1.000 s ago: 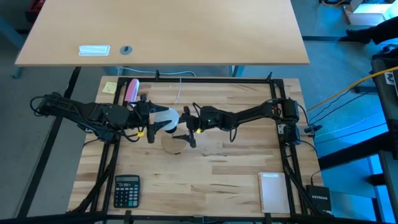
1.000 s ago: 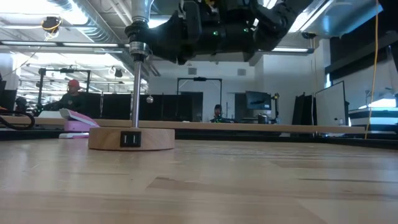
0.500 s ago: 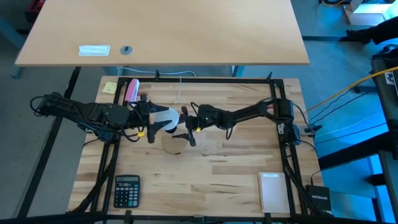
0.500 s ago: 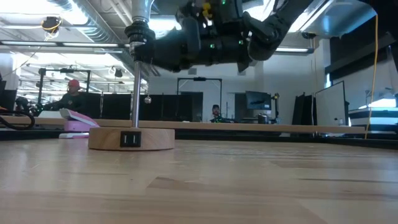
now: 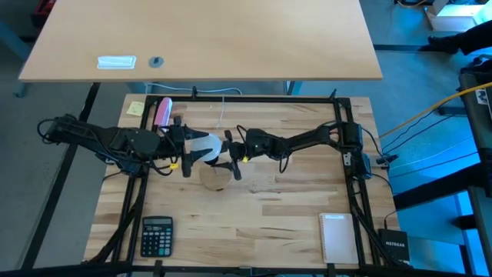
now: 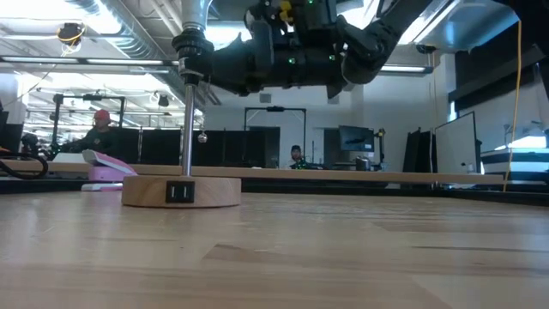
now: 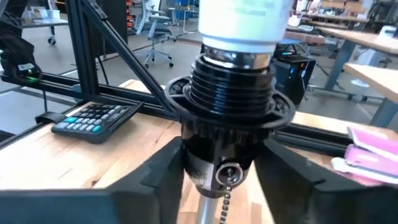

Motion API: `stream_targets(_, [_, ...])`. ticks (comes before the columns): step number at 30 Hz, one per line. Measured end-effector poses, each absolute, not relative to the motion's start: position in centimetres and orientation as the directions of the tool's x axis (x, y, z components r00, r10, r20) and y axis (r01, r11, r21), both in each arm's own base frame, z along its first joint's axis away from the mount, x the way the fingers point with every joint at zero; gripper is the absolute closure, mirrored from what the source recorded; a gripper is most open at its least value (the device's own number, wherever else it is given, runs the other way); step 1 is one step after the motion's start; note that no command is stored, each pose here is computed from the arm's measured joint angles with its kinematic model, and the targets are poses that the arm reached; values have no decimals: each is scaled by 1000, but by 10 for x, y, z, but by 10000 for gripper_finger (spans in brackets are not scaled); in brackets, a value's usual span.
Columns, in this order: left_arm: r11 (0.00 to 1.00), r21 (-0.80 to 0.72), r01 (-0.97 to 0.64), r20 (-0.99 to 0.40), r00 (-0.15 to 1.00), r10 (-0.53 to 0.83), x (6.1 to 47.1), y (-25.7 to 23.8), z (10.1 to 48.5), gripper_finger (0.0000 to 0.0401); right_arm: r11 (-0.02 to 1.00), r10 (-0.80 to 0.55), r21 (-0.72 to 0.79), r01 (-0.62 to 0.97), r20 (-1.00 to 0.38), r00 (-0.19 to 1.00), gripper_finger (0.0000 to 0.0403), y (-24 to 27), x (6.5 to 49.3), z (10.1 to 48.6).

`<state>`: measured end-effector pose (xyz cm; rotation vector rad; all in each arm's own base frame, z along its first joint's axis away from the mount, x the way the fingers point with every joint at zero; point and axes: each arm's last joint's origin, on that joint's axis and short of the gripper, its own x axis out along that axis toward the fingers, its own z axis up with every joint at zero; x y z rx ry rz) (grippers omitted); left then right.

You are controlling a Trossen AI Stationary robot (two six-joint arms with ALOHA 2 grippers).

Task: Screw lightbulb
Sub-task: Insert the lightbulb into the desk lamp

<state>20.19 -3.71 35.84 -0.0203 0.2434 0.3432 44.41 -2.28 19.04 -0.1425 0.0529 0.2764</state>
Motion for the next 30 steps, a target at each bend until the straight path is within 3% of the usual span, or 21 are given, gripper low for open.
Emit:
stream_targets(3, [942, 18, -336, -239, 913, 330, 202, -37, 359, 162, 961, 241, -114, -250, -89, 966, 258, -23, 444, 189])
stream_targets(10, [941, 20, -337, -240, 912, 332, 202, -37, 358, 162, 983, 133, -119, -143, -89, 987, 259, -16, 445, 191])
stream_targets(24, [938, 17, -347, -238, 909, 341, 202, -37, 358, 162, 953, -300, -60, 296, -72, 951, 259, 15, 444, 192])
stream_targets(30, [939, 13, -345, -239, 910, 338, 202, -37, 358, 162, 943, -332, -60, 328, -72, 940, 259, 18, 443, 192])
